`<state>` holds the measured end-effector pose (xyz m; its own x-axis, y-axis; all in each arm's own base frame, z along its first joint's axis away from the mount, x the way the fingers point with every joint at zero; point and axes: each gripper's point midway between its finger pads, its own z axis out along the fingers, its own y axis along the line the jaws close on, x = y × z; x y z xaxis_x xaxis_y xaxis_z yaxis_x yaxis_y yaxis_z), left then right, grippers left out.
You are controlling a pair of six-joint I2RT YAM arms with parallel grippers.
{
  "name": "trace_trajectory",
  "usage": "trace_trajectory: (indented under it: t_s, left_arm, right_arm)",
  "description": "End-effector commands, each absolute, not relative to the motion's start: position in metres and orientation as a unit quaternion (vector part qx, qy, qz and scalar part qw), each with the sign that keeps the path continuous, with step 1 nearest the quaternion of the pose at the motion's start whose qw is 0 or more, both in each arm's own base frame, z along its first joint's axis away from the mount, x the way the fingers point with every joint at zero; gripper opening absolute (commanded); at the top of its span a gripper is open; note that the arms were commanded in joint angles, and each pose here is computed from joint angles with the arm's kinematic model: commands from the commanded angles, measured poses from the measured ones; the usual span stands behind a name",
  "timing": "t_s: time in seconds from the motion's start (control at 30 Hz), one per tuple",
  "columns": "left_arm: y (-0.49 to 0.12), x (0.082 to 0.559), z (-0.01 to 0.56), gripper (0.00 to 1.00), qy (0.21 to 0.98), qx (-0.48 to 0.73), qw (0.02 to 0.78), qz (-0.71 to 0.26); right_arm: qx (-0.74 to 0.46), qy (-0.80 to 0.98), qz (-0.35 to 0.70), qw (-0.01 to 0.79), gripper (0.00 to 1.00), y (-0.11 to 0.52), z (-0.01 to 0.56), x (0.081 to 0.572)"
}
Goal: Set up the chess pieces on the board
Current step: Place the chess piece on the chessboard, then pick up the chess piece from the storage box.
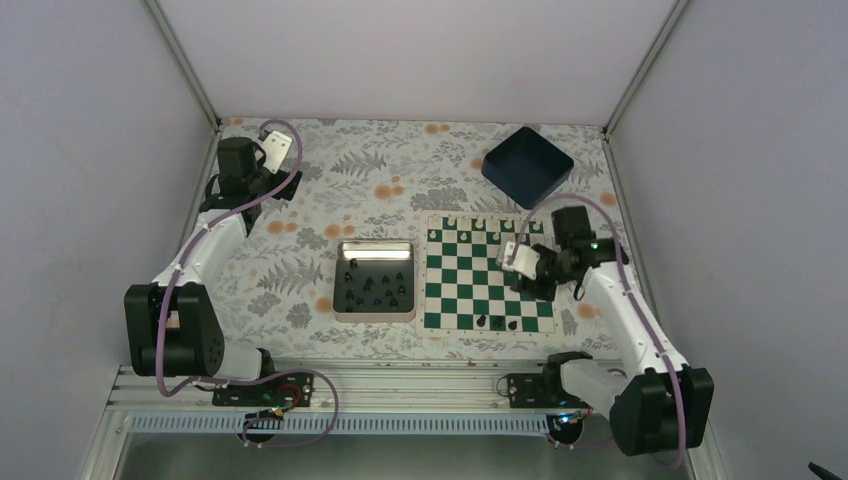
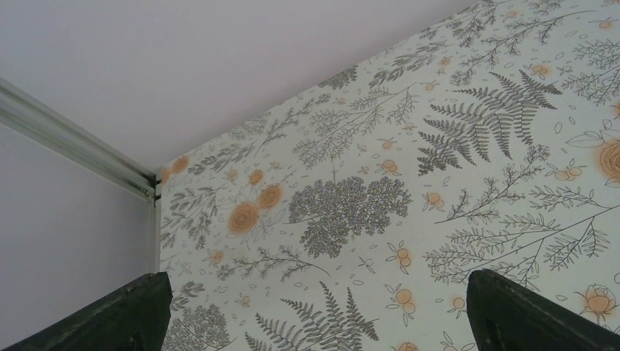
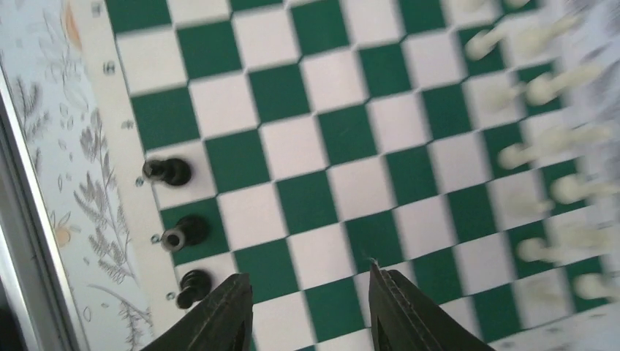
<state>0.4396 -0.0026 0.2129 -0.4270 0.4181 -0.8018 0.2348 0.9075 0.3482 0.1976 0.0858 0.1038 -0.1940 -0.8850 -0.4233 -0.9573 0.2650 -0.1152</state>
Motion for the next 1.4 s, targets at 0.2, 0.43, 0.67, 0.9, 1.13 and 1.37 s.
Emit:
trace_trajectory:
  t_s: [0.2,0.43,0.67,0.9,1.13,1.37]
  left_arm:
    - [-0.005,0.443,0.226,1.0,0.83,0.202,0.512,0.094]
    - [-0.005,0.44,0.234,1.0,0.825,0.201,0.52,0.095]
    - [-0.007,0.439,0.238,1.0,0.822,0.202,0.525,0.092]
    - [-0.008,0.437,0.241,1.0,0.819,0.202,0.53,0.088]
    - [-0.01,0.435,0.242,1.0,0.817,0.204,0.534,0.083]
    - [-0.01,0.435,0.242,1.0,0.816,0.204,0.535,0.083]
  right_arm:
    - [-0.617,0.72,0.145,0.282,0.45,0.164,0.2,0.258]
    - [-0.676,0.655,0.155,0.299,0.44,0.293,0.211,0.273]
    - [-0.713,0.635,0.163,0.249,0.42,0.377,0.155,0.263]
    - [-0.722,0.613,0.168,0.273,0.38,0.427,0.127,0.261]
    - [-0.736,0.605,0.167,0.254,0.38,0.445,0.09,0.267]
    - [-0.738,0.605,0.17,0.247,0.38,0.458,0.071,0.274]
